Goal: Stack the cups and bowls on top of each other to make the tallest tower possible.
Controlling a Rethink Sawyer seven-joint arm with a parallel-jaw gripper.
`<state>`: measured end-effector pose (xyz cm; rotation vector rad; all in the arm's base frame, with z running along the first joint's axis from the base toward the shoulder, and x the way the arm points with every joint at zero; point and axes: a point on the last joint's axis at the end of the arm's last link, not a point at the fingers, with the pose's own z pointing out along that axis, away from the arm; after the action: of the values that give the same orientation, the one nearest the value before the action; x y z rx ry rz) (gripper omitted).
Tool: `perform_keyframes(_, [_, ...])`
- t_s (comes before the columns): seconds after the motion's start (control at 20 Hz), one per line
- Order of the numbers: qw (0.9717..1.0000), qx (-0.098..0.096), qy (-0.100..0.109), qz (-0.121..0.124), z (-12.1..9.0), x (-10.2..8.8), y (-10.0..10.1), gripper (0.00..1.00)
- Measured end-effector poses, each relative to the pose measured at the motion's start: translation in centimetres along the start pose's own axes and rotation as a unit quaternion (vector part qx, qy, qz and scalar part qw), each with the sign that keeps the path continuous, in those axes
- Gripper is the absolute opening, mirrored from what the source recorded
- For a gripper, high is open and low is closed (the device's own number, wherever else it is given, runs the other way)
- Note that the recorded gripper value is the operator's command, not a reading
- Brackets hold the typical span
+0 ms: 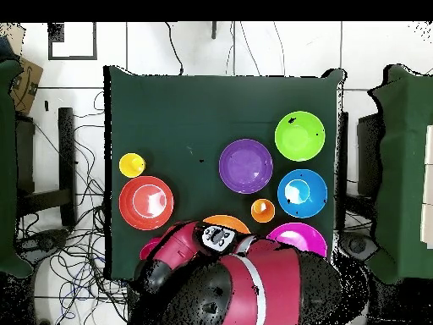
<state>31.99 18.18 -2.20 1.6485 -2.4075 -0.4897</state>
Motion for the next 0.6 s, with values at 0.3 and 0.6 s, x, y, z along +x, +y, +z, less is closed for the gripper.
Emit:
perform_keyframes(0.3, [0.9999, 0.007, 0.005, -0.008, -0.1, -0.3, 0.1, 1.00])
perform_keyframes(0.6, [0.9993, 0.023, 0.012, -0.025, -0.6, -1.2, 0.3, 1.00])
